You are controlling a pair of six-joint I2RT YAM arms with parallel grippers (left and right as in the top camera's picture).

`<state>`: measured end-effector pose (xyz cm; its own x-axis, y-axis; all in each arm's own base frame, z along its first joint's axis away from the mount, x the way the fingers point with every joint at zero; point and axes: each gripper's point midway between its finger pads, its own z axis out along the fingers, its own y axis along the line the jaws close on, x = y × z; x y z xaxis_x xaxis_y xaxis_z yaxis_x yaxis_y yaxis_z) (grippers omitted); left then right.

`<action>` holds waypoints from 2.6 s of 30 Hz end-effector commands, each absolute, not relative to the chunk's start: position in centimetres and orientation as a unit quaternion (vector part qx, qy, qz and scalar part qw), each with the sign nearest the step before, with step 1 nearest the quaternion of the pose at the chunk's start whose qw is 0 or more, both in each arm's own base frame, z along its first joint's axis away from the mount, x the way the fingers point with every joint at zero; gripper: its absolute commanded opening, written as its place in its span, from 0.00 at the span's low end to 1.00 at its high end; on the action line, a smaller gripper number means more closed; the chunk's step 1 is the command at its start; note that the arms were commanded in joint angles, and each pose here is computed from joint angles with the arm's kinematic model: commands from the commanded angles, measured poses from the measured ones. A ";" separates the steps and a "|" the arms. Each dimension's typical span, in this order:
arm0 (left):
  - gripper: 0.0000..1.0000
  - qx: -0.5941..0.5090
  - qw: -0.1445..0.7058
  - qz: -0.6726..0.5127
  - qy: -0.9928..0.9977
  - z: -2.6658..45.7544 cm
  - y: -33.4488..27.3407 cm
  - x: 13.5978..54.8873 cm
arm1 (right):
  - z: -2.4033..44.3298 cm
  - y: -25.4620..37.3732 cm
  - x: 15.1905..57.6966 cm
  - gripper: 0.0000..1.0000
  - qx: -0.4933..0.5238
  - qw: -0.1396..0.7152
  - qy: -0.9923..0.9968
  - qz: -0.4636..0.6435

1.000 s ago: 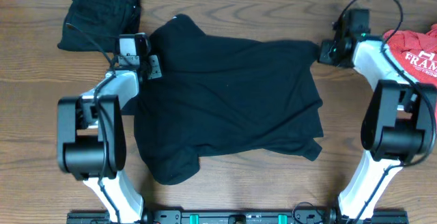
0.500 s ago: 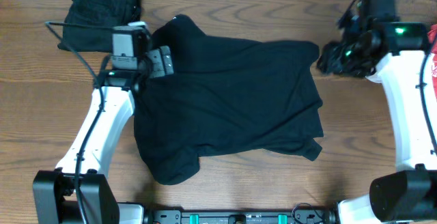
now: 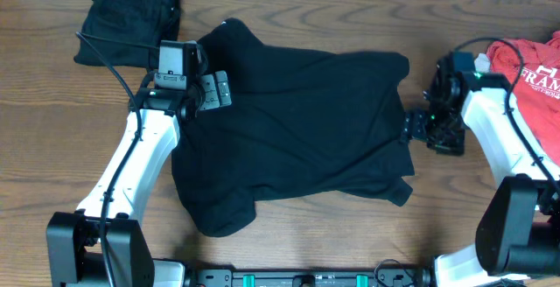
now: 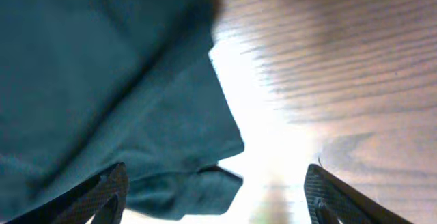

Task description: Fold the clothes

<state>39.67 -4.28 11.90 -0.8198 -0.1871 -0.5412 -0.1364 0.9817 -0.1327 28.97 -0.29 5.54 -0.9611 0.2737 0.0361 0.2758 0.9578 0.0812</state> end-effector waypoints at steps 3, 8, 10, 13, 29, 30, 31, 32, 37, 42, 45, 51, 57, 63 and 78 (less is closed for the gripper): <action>1.00 -0.090 0.281 -0.042 0.955 11.4 -4.3 39.6 | 3.6 1.2 29.3 0.81 -0.083 -0.010 -0.991 -0.109; 1.00 -0.090 0.280 -0.042 0.955 11.4 -4.3 39.5 | 2.3 2.3 30.2 0.78 -0.059 -0.045 -0.987 -0.143; 1.00 -0.090 0.279 -0.042 0.955 11.3 -4.3 39.5 | 2.0 2.3 30.5 0.75 -0.051 -0.055 -0.987 -0.142; 1.00 -0.090 0.277 -0.042 0.956 11.3 -4.3 39.4 | 1.9 2.3 31.0 0.68 -0.036 -0.068 -0.987 -0.141; 1.00 -0.090 0.271 -0.040 0.957 11.1 -4.2 39.1 | 1.5 1.6 31.6 0.52 -0.024 -0.086 -0.989 -0.120; 1.00 -0.090 0.271 -0.040 0.958 11.1 -4.2 39.1 | 1.4 1.1 31.5 0.53 -0.025 -0.085 -0.990 -0.105; 1.00 -0.090 0.270 -0.040 0.958 11.1 -4.2 39.1 | 1.3 0.6 31.6 0.53 -0.026 -0.086 -0.992 -0.090; 1.00 -0.090 0.269 -0.040 0.958 11.0 -4.2 39.0 | 1.2 0.3 31.7 0.55 -0.027 -0.088 -0.992 -0.084; 1.00 -0.090 0.269 -0.040 0.958 11.0 -4.2 39.0 | 1.6 0.6 33.1 0.58 -0.023 -0.119 -0.988 -0.096; 1.00 -0.090 0.268 -0.040 0.958 11.0 -4.2 39.0 | 2.1 1.7 34.2 0.58 -0.015 -0.141 -0.981 -0.129; 1.00 -0.090 0.268 -0.040 0.958 11.0 -4.2 39.0 | 2.3 2.2 34.6 0.56 -0.012 -0.150 -0.978 -0.143; 1.00 -0.090 0.267 -0.039 0.959 11.0 -4.2 38.9 | 1.5 2.5 34.6 0.56 -0.013 -0.141 -0.978 -0.153; 1.00 -0.090 0.266 -0.039 0.959 11.0 -4.2 38.9 | 0.2 1.9 34.2 0.56 -0.018 -0.124 -0.983 -0.135; 1.00 -0.090 0.266 -0.039 0.959 11.0 -4.2 38.9 | -0.1 0.7 33.9 0.57 -0.023 -0.116 -0.988 -0.099; 1.00 -0.090 0.267 -0.039 0.959 11.0 -4.2 38.9 | -0.7 1.0 30.8 0.60 -0.030 -0.053 -0.993 -0.106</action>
<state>39.09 -4.21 11.52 -0.8335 -0.1950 -0.5170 -0.1481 0.9803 -0.1308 32.13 1.23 0.10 -0.9869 0.0715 -0.1443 0.0380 0.9742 0.2225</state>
